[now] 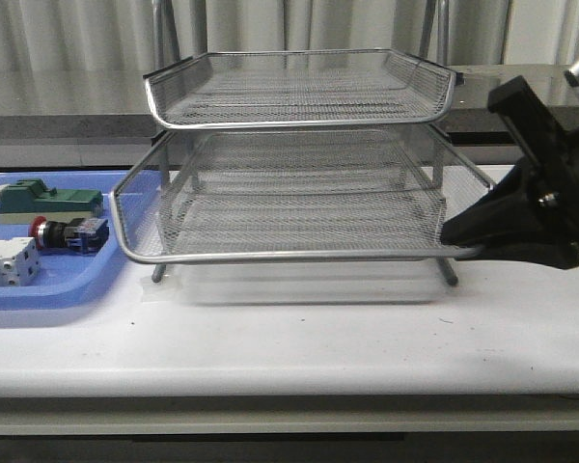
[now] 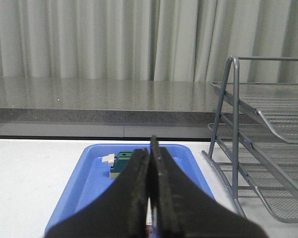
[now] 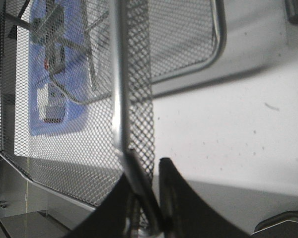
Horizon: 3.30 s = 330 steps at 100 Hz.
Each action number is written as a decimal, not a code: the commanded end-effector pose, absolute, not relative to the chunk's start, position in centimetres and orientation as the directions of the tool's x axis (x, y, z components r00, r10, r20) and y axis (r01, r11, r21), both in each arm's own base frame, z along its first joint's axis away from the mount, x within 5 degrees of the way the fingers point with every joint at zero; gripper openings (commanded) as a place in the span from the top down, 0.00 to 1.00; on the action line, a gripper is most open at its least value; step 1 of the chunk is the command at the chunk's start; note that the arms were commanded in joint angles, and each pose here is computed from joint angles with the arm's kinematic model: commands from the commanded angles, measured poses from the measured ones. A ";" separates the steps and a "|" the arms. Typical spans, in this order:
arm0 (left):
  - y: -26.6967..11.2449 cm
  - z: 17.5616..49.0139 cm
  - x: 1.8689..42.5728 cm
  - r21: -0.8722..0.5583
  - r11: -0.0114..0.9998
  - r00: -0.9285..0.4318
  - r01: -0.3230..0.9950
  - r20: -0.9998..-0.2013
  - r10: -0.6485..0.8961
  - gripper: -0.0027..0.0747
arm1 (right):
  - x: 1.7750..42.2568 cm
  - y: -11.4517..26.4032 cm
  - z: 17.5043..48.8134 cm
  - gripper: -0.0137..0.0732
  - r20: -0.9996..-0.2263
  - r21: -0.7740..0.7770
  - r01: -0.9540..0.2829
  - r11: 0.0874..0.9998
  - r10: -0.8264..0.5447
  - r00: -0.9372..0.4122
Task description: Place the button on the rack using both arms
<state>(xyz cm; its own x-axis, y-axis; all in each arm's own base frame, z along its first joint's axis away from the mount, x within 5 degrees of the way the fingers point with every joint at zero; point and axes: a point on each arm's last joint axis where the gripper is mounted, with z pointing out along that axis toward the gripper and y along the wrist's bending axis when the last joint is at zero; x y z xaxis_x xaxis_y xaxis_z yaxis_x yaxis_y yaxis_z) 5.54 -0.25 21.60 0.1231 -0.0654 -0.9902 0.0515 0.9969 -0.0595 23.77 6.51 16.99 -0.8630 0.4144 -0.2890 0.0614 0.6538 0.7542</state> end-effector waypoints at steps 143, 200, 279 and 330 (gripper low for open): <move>-0.3 21.0 5.4 -0.074 0.995 0.181 0.063 -0.980 -0.085 0.99 | 16.7 3.8 29.2 0.25 -0.854 0.297 -0.275 0.915 0.125 -0.506; -0.3 21.0 5.4 -0.074 0.995 0.181 0.063 -0.980 -0.085 0.99 | 13.2 1.3 32.4 0.25 -0.772 0.006 -0.147 0.989 -0.089 -0.629; -0.3 21.0 5.4 -0.074 0.995 0.181 0.063 -0.980 -0.085 0.99 | 8.3 0.7 33.6 0.92 -0.815 -0.031 -0.117 0.993 -0.093 -0.572; -0.3 21.0 5.4 -0.074 0.995 0.181 0.063 -0.980 -0.085 0.99 | 8.3 0.7 33.6 0.92 -0.815 -0.031 -0.117 0.993 -0.093 -0.572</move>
<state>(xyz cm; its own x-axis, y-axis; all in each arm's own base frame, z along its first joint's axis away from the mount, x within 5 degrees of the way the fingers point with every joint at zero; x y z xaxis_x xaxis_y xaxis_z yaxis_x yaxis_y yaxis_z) 5.54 -0.25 21.60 0.1231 -0.0654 -0.9902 0.0515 0.9969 -0.0595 8.03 0.84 32.23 -0.6371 -0.1009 -0.7641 -0.1318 0.9911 -0.0210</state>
